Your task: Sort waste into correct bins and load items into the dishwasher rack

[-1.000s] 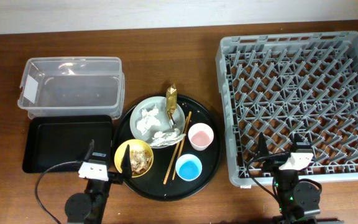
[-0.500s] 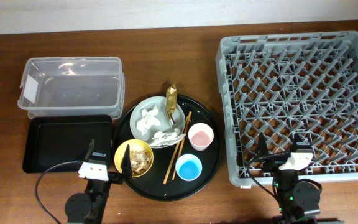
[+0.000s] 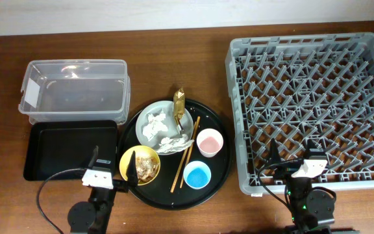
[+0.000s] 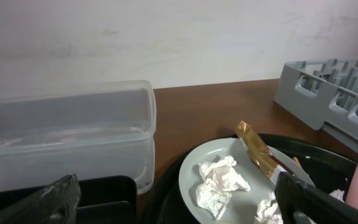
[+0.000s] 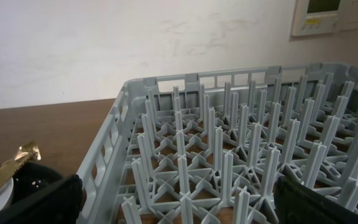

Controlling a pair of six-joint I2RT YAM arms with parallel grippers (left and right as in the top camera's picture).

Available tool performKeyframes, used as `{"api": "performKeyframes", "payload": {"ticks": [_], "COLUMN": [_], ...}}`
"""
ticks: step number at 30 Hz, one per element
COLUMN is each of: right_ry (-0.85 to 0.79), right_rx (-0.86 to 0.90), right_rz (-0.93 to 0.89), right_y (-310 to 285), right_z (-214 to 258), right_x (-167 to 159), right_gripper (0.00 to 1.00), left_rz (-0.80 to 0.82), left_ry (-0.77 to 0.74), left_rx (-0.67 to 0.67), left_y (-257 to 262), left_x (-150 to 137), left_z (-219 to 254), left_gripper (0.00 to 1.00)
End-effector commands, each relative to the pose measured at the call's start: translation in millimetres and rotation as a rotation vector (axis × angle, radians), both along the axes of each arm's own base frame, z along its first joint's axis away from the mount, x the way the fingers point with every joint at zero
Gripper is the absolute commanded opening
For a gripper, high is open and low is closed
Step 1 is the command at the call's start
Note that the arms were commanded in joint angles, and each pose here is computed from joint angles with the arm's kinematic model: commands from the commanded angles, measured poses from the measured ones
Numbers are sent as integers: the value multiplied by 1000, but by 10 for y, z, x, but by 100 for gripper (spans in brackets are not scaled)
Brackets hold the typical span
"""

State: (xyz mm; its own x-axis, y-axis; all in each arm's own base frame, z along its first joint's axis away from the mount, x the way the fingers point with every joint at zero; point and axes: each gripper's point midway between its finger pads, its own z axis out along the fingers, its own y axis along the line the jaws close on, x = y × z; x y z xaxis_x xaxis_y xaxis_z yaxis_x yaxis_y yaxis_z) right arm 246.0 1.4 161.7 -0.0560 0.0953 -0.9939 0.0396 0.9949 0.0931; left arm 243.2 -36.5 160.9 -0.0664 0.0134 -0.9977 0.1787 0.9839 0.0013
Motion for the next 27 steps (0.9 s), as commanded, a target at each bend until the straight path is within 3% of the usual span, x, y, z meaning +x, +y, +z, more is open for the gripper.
{"api": "performKeyframes", "payload": {"ticks": [1,27], "right_ry": [5,1], "right_rx": [-2,12], "right_rz": [-18,-7], "right_y": [-36,-15], "right_z": [-27,-19], "right_x": [-3,-2], "right_gripper": [99,99], "left_rz": [-16,-20], "left_ry": [-6,-21], "left_rx": [18,9], "left_y": [-28,-35], "left_x": [-5,-5], "left_z": [-12,32], "left_gripper": [99,99]}}
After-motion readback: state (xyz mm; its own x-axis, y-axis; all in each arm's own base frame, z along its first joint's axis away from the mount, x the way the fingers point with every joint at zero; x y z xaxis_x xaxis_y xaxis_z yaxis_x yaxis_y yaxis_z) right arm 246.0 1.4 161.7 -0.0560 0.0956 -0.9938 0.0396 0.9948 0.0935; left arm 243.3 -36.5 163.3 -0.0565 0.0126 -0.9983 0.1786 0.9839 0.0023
